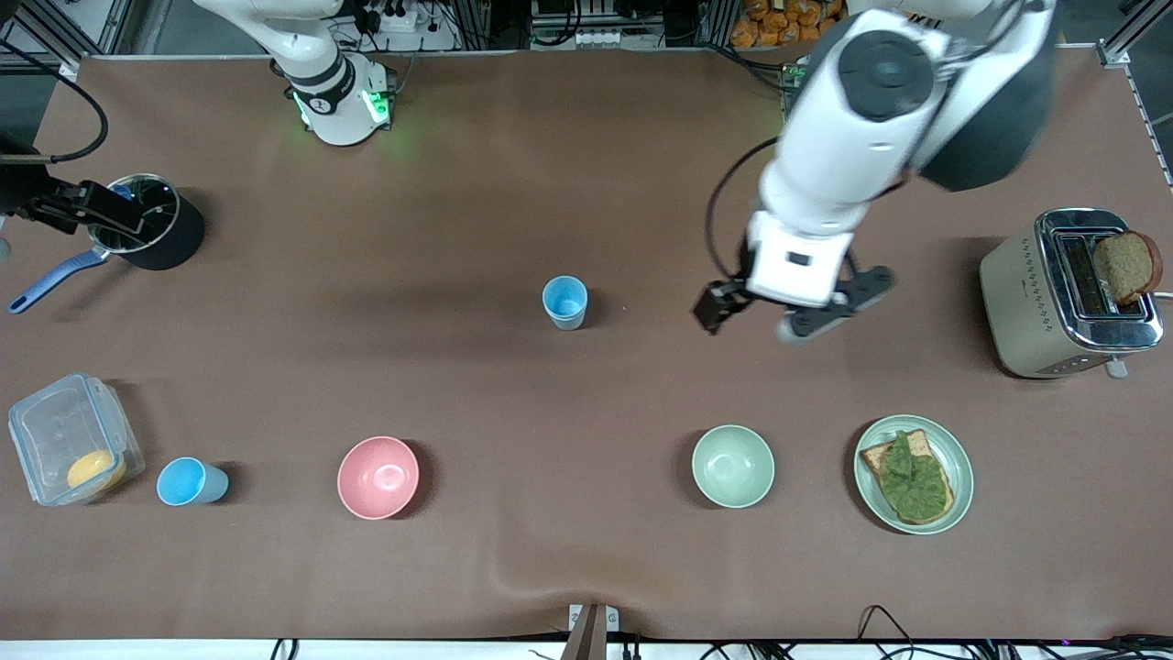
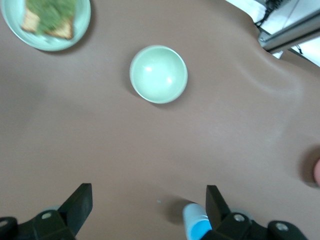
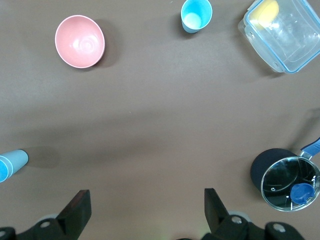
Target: Stack blue cups with both arms
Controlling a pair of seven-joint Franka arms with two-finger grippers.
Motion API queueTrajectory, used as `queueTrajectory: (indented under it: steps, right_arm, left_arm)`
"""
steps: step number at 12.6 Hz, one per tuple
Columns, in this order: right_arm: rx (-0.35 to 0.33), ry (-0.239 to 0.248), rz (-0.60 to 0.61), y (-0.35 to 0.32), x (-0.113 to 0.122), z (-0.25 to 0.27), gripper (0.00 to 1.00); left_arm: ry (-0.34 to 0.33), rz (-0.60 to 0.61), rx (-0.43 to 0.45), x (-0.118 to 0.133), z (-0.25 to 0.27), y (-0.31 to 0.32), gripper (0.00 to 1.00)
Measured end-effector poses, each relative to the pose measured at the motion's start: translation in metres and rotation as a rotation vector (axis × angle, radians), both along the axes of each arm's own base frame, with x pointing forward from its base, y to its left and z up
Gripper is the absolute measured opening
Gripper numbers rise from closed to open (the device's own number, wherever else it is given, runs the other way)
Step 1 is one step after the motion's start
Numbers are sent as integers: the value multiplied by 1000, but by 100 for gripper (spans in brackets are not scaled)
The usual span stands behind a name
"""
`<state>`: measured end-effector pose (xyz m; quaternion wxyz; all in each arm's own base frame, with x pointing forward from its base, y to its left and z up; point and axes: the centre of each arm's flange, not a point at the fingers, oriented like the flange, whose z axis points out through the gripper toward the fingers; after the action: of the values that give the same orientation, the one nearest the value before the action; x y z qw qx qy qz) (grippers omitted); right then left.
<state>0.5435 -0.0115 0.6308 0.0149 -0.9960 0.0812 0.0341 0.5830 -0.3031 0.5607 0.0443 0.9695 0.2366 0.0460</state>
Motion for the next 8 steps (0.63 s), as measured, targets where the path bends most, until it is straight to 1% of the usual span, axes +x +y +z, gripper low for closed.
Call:
queueTrajectory:
  steps: [2,5,8]
  right_arm:
    - [0,0,0,0,0,0,100]
    - [0,-2,0,0,0,0,100]
    - [0,-7,6,3,1,1,100]
  left_arm:
    - [3,-32,21,-4,14,37,100]
    - [31,-82,46,-18,31,88,100]
    - [52,-141,73,-22,43,141,100]
